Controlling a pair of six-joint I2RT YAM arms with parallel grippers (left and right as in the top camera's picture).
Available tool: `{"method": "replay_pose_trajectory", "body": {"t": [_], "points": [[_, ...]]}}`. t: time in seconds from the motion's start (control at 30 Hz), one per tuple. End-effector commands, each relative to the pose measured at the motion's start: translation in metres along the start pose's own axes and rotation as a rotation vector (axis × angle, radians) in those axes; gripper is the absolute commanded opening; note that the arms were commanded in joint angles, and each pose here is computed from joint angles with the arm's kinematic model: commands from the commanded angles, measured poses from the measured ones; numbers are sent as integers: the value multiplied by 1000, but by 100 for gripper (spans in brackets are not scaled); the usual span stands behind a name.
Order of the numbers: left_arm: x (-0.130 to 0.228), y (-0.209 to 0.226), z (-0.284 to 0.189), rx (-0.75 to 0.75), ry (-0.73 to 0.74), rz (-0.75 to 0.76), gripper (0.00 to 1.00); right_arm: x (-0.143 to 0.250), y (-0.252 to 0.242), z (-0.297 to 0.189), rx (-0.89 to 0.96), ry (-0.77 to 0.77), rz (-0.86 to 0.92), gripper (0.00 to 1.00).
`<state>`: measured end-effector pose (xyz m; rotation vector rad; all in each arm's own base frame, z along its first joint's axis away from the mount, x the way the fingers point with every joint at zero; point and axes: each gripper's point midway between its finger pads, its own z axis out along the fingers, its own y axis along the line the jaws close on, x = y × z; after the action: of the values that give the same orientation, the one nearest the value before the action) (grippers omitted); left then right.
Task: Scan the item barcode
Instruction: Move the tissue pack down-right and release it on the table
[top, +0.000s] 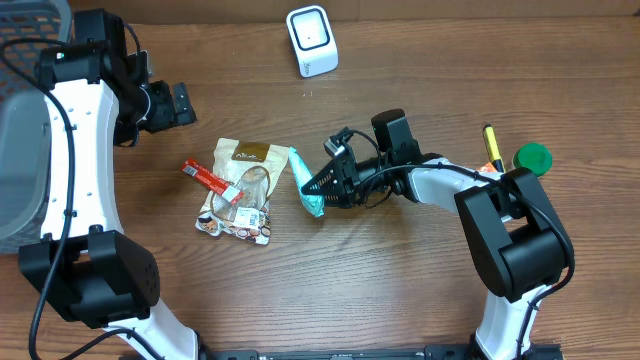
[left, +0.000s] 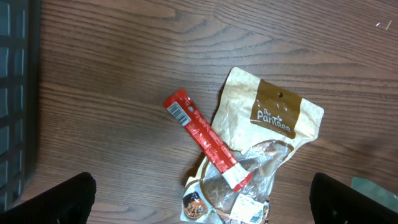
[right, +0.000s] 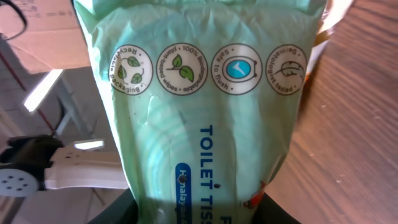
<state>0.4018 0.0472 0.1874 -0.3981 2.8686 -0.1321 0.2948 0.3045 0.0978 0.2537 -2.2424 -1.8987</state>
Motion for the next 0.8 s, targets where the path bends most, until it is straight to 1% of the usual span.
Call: {"method": "replay_pose_trajectory", "body": {"t": [0.0,0.13,0.27,0.33,0.47,0.6,0.67,0.77], "points": [[1,-4,-1,9,-2,18,100,-2,-5,0,54,-32,-67,42],[1,-4,-1,9,-2,18,100,-9,-42,-6,236,-121,32,39],[1,-4,-1,9,-2,18,100,-10,-83,-21,455,-198,110,39],[1,-4,-1,9,-2,18,100,-9,-95,-27,524,-221,135,39],[1,-4,-1,9,-2,18,100,-8,-92,-26,512,-214,139,39],[1,-4,-1,9,-2,18,100,-11,-66,-18,401,-167,90,40],[1,-4,-1,9,-2,18,100,-15,-58,-18,382,-165,78,41],[1,-4,-1,9,-2,18,100,-17,-61,-19,402,-175,70,47]]}}
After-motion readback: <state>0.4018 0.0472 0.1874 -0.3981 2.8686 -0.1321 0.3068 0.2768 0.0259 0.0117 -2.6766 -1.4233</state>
